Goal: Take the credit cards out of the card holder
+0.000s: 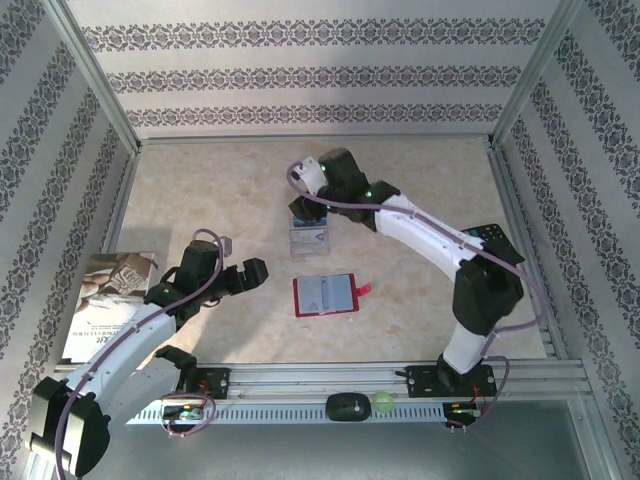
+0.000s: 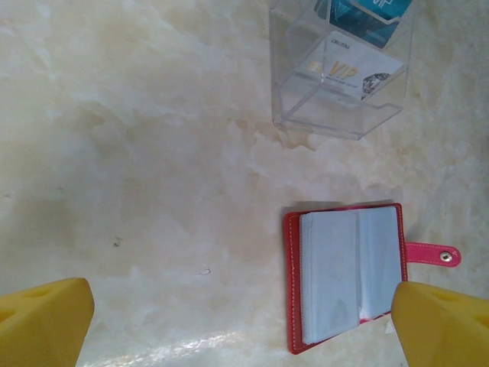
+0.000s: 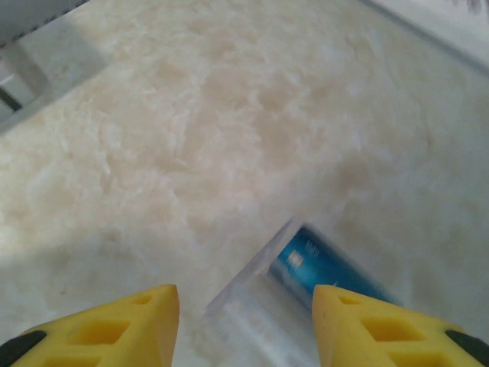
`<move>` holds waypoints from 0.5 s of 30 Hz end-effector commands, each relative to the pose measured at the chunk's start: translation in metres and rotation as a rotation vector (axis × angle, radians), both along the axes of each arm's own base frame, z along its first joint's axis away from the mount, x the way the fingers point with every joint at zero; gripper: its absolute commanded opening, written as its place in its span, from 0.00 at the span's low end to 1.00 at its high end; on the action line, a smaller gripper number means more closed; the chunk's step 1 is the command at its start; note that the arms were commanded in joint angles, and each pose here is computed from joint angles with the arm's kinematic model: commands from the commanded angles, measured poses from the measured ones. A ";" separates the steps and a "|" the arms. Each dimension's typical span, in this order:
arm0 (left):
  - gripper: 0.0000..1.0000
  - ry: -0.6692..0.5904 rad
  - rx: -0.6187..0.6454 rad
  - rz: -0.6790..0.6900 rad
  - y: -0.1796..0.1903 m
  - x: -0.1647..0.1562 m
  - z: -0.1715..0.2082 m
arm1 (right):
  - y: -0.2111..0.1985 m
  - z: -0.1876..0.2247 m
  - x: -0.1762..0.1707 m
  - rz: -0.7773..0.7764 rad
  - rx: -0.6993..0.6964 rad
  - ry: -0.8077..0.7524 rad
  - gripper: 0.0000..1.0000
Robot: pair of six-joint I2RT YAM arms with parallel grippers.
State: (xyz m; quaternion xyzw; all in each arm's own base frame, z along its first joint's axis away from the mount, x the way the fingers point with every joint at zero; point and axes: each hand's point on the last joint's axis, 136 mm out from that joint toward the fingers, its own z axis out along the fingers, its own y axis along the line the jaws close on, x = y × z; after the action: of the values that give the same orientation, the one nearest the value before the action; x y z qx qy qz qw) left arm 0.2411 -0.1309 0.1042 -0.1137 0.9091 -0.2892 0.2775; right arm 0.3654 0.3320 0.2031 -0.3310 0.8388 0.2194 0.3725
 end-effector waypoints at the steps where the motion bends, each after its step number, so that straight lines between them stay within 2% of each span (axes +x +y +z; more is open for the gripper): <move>1: 0.99 -0.050 -0.089 0.005 -0.008 0.006 0.010 | -0.019 -0.017 -0.018 -0.265 0.102 0.143 0.51; 4: 0.97 -0.039 -0.082 0.009 -0.005 0.000 0.003 | -0.032 -0.053 -0.058 -0.277 -0.007 0.219 0.51; 9: 0.97 -0.023 -0.103 0.017 -0.004 -0.007 -0.010 | -0.033 -0.104 -0.119 -0.220 -0.226 0.264 0.51; 15: 0.97 -0.017 -0.120 0.000 -0.008 -0.011 -0.014 | -0.023 -0.144 -0.153 -0.174 -0.381 0.293 0.48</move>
State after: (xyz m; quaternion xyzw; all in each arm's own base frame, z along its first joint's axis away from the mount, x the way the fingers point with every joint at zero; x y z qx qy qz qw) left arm 0.2244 -0.1340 0.0796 -0.1306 0.9003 -0.3219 0.2625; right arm 0.2162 0.3237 0.0788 -0.2956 0.9233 0.1268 0.2099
